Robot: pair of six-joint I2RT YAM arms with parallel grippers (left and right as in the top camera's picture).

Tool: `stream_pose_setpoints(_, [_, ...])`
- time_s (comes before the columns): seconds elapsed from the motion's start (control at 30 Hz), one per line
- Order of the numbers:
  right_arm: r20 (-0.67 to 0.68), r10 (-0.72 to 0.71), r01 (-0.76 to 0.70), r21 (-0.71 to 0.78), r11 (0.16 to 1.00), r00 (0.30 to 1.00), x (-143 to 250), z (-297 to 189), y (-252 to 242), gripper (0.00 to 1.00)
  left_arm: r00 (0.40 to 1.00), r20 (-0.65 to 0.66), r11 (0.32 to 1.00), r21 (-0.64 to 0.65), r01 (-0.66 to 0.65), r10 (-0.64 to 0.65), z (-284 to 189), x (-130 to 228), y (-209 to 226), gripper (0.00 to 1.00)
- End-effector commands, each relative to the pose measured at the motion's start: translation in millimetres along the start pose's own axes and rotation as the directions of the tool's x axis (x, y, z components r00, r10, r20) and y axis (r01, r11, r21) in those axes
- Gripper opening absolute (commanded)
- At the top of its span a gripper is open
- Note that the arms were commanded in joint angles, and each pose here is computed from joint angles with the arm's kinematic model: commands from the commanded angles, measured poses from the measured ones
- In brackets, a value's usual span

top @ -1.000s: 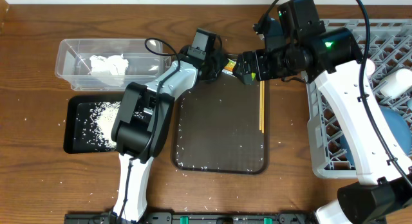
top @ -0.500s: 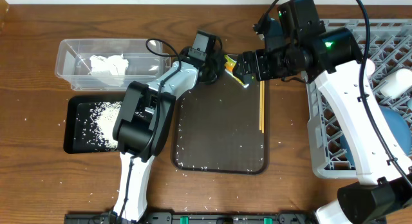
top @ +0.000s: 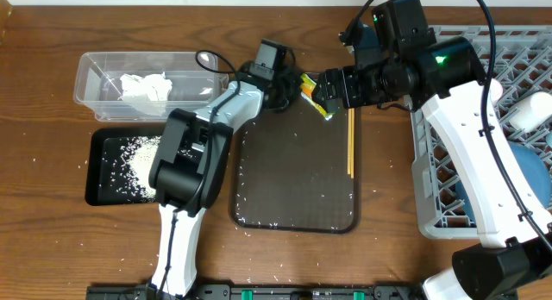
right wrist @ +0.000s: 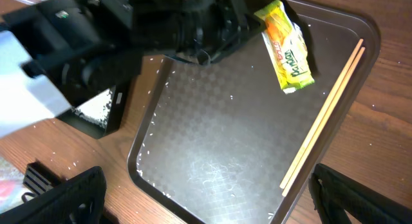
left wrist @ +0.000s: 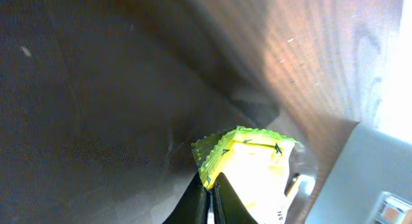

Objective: Sort waste into correct bins and load items into the dishwasher rack
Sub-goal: 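Carry the wrapper left and drop it into the clear container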

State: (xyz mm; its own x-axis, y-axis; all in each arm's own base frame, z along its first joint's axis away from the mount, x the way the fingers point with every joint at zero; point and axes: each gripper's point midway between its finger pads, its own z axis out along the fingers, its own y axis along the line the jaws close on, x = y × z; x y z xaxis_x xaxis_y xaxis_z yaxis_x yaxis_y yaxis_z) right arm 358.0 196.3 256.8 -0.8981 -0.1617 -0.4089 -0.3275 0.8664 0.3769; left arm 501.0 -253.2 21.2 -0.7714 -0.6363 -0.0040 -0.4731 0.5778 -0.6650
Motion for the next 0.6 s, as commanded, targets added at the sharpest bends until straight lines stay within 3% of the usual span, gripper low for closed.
stream_pose_setpoints(0.0, [-0.001, -0.026, 0.026, -0.008, 1.000, 1.000, 1.5, 0.3, 6.5, 0.99, 0.997, 0.048, 0.993, 0.093, -0.070, 0.066, -43.5, -21.5, -34.5, 0.06])
stream_pose_setpoints(0.13, [-0.001, -0.026, 0.026, -0.008, 1.000, 1.000, 1.5, 0.3, 6.5, 0.99, 0.985, 0.123, 0.980, 0.142, -0.136, 0.119, -84.8, -44.9, -54.6, 0.06])
stream_pose_setpoints(0.33, [-0.001, -0.026, 0.026, -0.008, 1.000, 1.000, 1.6, 0.3, 6.5, 0.99, 0.971, 0.225, 0.974, 0.187, -0.129, 0.085, -159.4, -77.1, -70.5, 0.06])
stream_pose_setpoints(0.57, [-0.001, -0.026, 0.026, -0.007, 1.000, 1.000, 1.5, 0.3, 6.3, 0.99, 0.946, 0.320, 0.995, 0.099, 0.024, -0.055, -226.4, -124.2, -20.2, 0.06])
